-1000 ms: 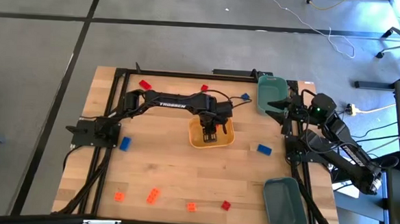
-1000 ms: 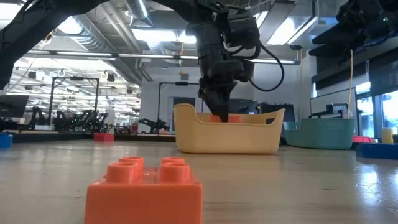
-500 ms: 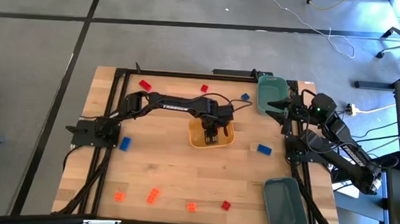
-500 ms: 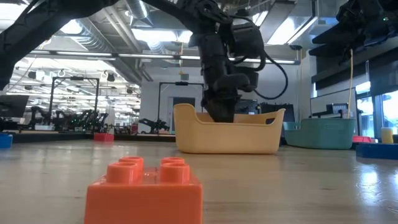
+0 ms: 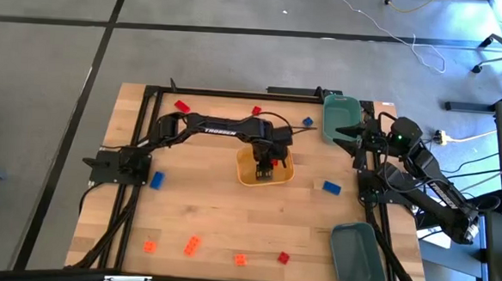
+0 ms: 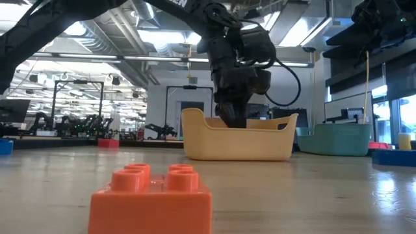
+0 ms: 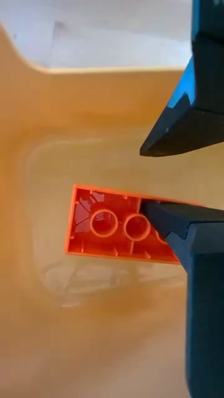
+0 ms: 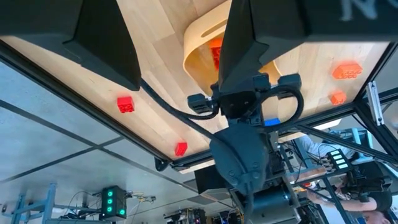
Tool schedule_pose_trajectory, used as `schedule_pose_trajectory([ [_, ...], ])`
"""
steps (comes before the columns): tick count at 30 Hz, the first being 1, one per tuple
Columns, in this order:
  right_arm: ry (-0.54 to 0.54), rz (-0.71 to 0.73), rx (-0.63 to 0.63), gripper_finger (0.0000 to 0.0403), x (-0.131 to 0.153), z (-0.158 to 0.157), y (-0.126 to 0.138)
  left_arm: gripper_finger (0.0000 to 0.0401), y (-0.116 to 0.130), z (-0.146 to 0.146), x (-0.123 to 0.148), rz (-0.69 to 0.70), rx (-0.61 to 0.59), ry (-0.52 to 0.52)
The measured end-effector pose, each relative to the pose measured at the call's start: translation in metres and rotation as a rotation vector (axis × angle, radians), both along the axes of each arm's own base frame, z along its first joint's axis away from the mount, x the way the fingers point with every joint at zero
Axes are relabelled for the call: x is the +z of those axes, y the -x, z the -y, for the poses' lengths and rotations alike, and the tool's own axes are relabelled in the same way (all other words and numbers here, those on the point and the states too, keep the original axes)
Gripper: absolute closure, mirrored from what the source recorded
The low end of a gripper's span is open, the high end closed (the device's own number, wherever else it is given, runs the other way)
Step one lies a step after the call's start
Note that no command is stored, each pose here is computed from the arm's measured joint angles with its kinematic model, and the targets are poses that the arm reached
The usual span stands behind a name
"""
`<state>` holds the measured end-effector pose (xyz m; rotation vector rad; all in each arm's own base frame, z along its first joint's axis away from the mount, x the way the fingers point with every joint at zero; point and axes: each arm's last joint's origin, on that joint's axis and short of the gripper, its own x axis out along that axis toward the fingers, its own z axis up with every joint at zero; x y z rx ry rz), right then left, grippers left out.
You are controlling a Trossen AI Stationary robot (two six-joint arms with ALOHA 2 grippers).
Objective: Sort & place blocks by color
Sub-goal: Put the orange game piece into the yellow bin
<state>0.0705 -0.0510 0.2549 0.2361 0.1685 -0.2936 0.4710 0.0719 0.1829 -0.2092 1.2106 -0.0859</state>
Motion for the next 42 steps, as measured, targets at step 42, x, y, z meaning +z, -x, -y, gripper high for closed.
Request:
schedule_pose_trajectory([
  [42,0.003,-0.001,0.001,0.0185,0.000,0.000,0.000,0.0281,-0.004,-0.003,-0.008,-0.030,0.087,-0.260],
])
